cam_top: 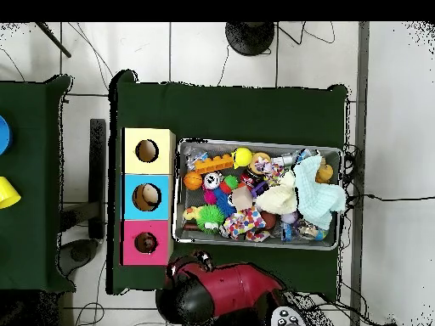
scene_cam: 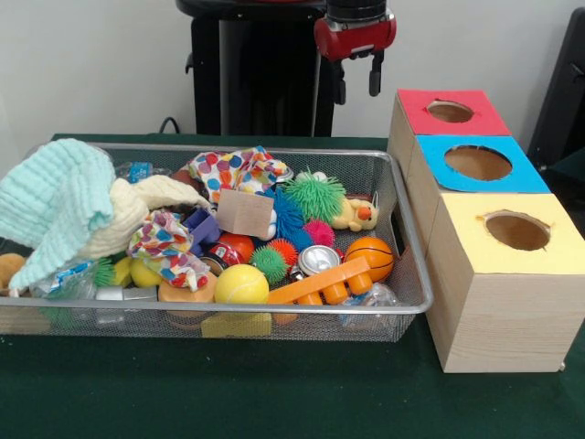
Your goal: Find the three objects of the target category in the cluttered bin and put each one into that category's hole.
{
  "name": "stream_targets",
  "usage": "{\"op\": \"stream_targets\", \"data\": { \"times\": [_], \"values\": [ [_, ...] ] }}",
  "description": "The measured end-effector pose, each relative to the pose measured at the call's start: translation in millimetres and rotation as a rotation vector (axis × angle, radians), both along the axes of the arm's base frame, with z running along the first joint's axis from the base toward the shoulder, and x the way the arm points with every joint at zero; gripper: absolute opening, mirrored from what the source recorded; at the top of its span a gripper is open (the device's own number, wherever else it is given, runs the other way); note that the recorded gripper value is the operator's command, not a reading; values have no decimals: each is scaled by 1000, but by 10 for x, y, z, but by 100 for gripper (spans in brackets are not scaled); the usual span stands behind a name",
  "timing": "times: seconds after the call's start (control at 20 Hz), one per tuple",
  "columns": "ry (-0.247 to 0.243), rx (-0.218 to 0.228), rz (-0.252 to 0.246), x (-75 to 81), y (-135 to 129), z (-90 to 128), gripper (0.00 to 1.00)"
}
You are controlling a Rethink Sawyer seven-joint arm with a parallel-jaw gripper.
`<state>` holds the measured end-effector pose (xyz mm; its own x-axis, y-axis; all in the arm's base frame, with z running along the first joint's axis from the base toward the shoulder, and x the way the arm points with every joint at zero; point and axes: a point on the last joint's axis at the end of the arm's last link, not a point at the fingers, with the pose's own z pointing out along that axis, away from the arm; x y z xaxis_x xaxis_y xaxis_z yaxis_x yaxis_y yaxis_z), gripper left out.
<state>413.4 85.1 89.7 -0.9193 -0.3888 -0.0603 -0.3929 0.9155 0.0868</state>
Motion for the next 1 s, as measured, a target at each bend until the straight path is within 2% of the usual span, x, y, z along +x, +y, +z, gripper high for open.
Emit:
{"op": "stream_targets", "data": {
  "times": [0.25,0.65,1.0],
  "values": [
    [-2,-24,13,-33,46,40,100],
    [8,-64,58,-182,209,39,100],
    [32,-79,48,-280,171,-33,100]
  ]
}}
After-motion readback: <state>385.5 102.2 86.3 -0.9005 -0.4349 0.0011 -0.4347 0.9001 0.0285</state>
